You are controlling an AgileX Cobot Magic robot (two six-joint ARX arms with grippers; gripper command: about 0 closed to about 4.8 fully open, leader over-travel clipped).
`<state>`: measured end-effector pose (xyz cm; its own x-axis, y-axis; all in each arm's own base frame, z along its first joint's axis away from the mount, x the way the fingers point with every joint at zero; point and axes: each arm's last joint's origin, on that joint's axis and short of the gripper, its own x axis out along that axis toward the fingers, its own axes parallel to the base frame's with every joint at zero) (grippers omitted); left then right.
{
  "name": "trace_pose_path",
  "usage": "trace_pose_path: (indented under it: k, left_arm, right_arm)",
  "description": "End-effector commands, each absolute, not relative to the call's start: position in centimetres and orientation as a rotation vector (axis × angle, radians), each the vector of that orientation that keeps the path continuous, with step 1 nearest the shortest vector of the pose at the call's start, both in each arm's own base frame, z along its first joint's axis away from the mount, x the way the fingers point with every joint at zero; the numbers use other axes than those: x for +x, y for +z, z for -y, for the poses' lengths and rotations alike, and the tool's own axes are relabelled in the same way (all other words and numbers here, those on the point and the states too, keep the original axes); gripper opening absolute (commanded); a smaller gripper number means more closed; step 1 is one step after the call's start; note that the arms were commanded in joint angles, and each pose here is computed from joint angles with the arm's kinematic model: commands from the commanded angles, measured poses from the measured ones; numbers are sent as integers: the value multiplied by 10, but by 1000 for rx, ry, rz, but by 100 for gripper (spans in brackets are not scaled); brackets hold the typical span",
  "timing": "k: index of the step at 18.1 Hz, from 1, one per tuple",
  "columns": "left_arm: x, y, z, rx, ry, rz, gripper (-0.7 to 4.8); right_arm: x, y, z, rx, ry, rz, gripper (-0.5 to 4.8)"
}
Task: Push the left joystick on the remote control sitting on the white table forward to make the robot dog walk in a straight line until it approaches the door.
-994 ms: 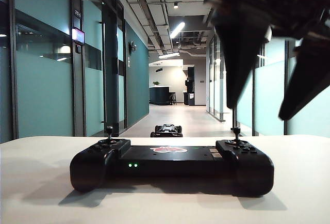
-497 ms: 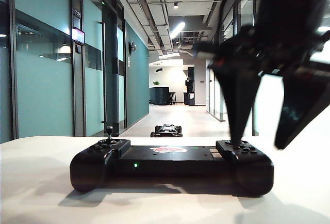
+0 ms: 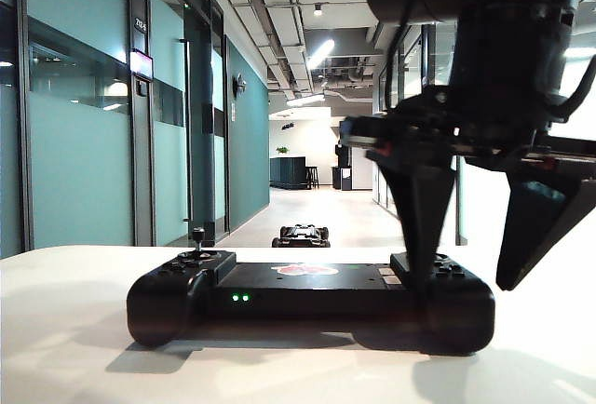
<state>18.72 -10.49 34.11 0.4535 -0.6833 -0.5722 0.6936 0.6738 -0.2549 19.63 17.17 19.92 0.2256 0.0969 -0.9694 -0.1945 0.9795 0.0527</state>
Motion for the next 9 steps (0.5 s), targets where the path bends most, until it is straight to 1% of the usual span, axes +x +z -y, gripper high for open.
trace_pose_path:
  k: [1, 9]
  left_arm:
    - [187, 344, 106, 13, -876, -680, -5]
    - [187, 344, 106, 11, -879, -683, -5]
  right_arm:
    - [200, 200, -173, -68, 214, -1304, 330]
    - [208, 182, -180, -71, 221, -1348, 328]
